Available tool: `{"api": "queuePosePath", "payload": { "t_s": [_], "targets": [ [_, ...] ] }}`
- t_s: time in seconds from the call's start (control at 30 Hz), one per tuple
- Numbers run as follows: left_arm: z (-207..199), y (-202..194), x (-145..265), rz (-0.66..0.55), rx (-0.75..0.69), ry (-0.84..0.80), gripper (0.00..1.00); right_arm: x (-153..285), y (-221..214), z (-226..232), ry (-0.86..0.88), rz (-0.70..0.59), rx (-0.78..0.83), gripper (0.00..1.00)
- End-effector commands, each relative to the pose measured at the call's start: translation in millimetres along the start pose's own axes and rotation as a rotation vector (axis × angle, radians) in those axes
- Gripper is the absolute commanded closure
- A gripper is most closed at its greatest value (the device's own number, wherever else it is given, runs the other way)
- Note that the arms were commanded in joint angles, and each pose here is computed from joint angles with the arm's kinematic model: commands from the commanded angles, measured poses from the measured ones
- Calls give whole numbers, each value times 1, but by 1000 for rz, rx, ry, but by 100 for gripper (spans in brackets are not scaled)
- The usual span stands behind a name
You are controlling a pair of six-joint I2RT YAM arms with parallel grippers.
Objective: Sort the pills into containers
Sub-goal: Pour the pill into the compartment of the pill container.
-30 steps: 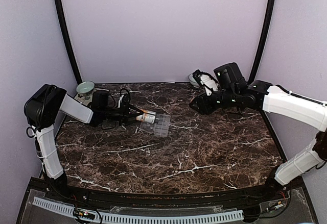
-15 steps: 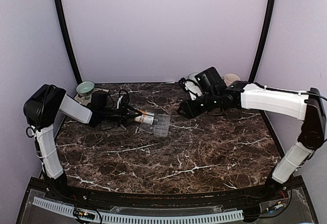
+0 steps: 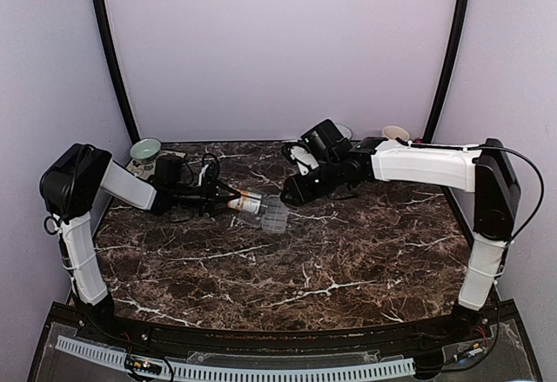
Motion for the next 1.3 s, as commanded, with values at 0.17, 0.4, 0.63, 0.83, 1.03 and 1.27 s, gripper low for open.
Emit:
{"api": "queuePosePath", "payload": {
  "t_s": [0.17,0.4,0.63,0.83,1.03,1.27],
  "targets": [
    [-21,6,4,0,-72,-34,87,-24,6,11,60,34,-37,62],
    [-21,7,4,-1,-72,-26,87,-39,7,13,75,53,-49,62],
    [-20,8,4,-5,-76,-12,87,-50,10,12,80,69,-59,62],
    [-21,9,4,-8,-77,-12,87,-59,9,11,79,94,-65,62],
    [-22,9,4,-10,-80,-14,87,-62,3,9,65,107,-75,62],
    [-24,9,5,-13,-84,-15,87,-66,-2,8,60,123,-82,62]
  ]
}}
Point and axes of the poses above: each gripper's point midway between its finger pads, its own x axis back along the fingers, its own z axis along the line the jaws close on, y = z × x, the point moved 6 cm from there along x, back along the fingers, and after that the axes turned 15 degrees about x, right-handed, at the moved point
